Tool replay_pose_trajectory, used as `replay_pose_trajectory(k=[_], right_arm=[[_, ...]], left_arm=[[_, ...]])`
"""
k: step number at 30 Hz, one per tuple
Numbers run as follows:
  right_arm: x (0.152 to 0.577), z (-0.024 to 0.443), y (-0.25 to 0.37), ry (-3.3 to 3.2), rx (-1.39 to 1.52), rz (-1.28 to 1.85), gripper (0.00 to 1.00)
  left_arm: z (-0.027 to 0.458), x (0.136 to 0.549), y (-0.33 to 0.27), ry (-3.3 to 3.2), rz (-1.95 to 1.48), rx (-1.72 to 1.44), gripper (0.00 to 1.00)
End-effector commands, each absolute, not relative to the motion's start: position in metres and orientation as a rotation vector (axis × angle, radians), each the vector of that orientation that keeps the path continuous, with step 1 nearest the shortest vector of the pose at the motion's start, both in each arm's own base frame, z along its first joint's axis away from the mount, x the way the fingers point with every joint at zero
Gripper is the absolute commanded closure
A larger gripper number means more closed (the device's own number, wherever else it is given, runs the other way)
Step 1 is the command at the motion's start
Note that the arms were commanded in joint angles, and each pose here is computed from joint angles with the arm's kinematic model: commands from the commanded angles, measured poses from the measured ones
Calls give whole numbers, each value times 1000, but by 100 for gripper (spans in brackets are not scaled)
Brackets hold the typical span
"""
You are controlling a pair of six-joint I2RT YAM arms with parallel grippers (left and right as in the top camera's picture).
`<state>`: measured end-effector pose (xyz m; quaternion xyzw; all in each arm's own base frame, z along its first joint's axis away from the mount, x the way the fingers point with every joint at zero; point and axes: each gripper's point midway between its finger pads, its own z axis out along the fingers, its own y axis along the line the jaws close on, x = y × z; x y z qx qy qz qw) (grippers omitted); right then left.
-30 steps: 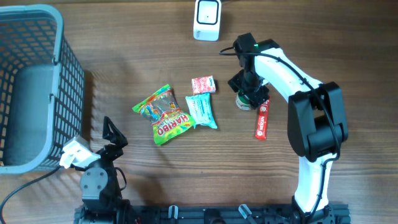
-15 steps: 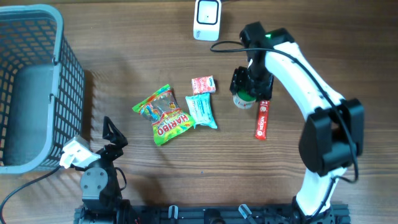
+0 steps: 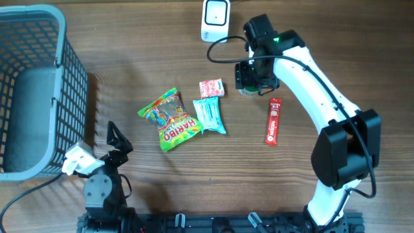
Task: Scan the item barcode
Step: 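Lift the jar with the right gripper and turn it toward the scanner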
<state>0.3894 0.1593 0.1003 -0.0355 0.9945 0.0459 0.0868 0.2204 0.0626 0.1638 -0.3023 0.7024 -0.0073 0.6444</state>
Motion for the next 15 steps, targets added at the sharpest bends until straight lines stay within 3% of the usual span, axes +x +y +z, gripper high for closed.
replay_pose_trajectory(k=[1,7,8,10,15], right_arm=[[379,72,150,2982,-138,64,27],[365,35,145,3007,-113,54,26],[364,34,144,3011,-89,54,23],[364,36,146,3012,-54,71,0],[362,65,153,3057,99,125,0]], left_arm=[[162,219,66,1596,8,-696,0],[162,219,66,1596,8,-696,0],[162,219,66,1596,8,-696,0],[162,219,66,1596,8,-696,0],[162,219,66,1596,8,-696,0]])
